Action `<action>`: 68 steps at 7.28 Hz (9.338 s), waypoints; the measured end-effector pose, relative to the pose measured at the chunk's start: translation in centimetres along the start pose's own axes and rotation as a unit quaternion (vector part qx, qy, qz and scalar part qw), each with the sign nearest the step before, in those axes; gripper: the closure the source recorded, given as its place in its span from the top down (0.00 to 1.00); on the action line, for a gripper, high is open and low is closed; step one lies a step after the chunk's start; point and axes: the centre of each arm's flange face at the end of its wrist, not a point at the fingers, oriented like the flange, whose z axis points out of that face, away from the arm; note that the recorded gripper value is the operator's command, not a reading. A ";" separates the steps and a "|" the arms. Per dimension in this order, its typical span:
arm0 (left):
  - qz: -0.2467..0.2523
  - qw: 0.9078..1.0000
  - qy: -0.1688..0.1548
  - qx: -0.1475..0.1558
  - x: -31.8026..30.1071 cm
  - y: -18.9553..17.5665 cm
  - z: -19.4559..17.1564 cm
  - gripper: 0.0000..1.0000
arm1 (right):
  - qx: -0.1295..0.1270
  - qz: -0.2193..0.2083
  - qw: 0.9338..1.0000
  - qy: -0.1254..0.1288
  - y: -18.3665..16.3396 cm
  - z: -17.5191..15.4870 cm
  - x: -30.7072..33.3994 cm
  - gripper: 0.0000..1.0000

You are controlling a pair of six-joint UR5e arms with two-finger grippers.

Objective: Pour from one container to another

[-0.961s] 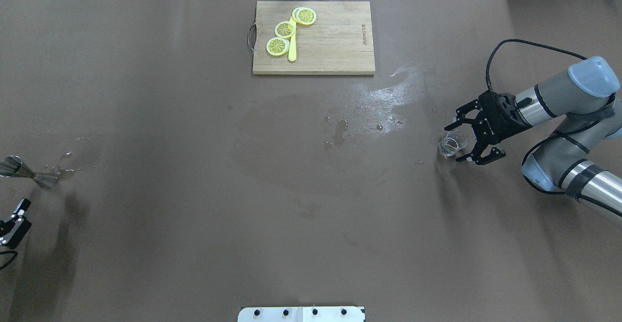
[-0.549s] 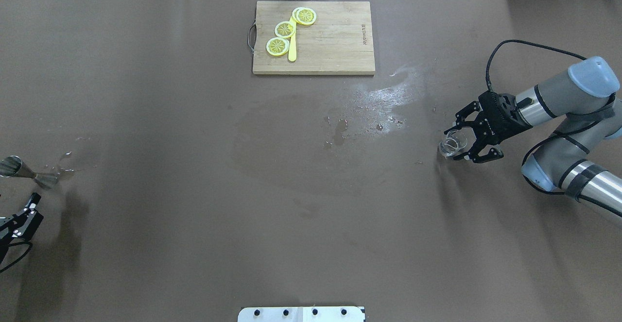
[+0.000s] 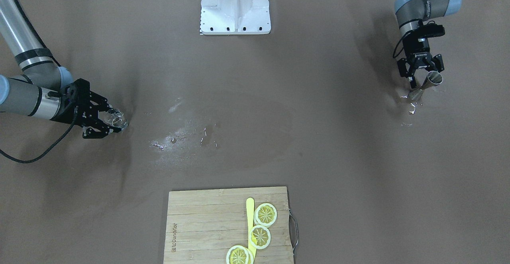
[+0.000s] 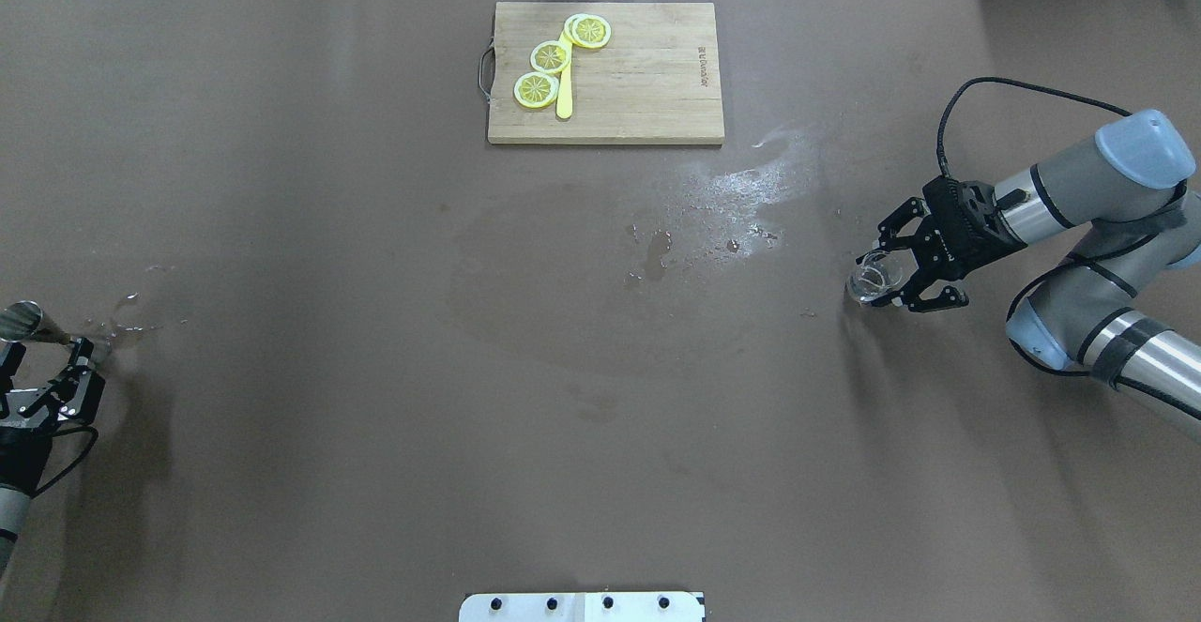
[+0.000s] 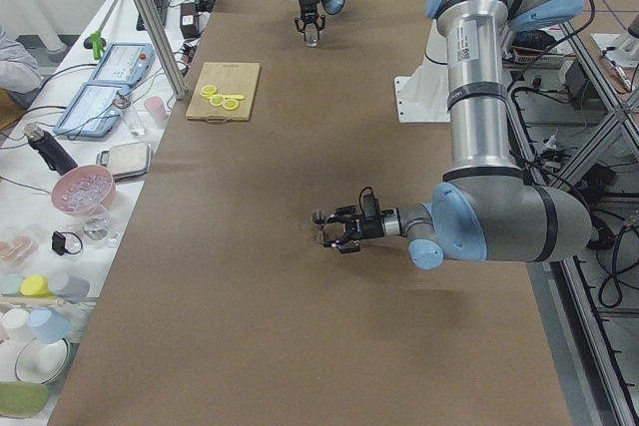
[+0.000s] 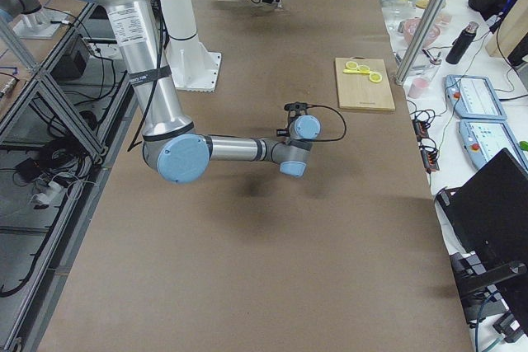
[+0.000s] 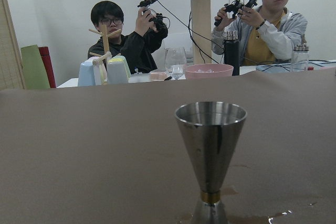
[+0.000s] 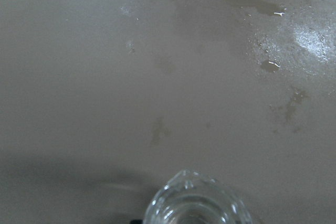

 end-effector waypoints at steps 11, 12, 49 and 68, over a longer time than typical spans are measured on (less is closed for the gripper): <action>0.013 0.998 0.064 0.017 24.4 -14.7 2.2 0.00 | -0.002 0.015 0.998 0.063 -2.3 -10.3 7.9 0.00; 0.003 0.997 0.075 0.017 27.1 -16.3 2.9 0.00 | 0.001 0.011 0.997 0.076 -4.2 -11.8 9.0 0.00; 0.082 0.952 0.287 -0.075 53.6 -28.8 9.9 0.00 | -0.263 0.085 0.958 0.077 -46.5 -8.8 16.1 0.00; 0.058 0.951 0.296 -0.063 52.6 -28.3 10.1 0.00 | -0.419 0.017 0.907 -0.032 -53.5 -3.1 17.5 0.00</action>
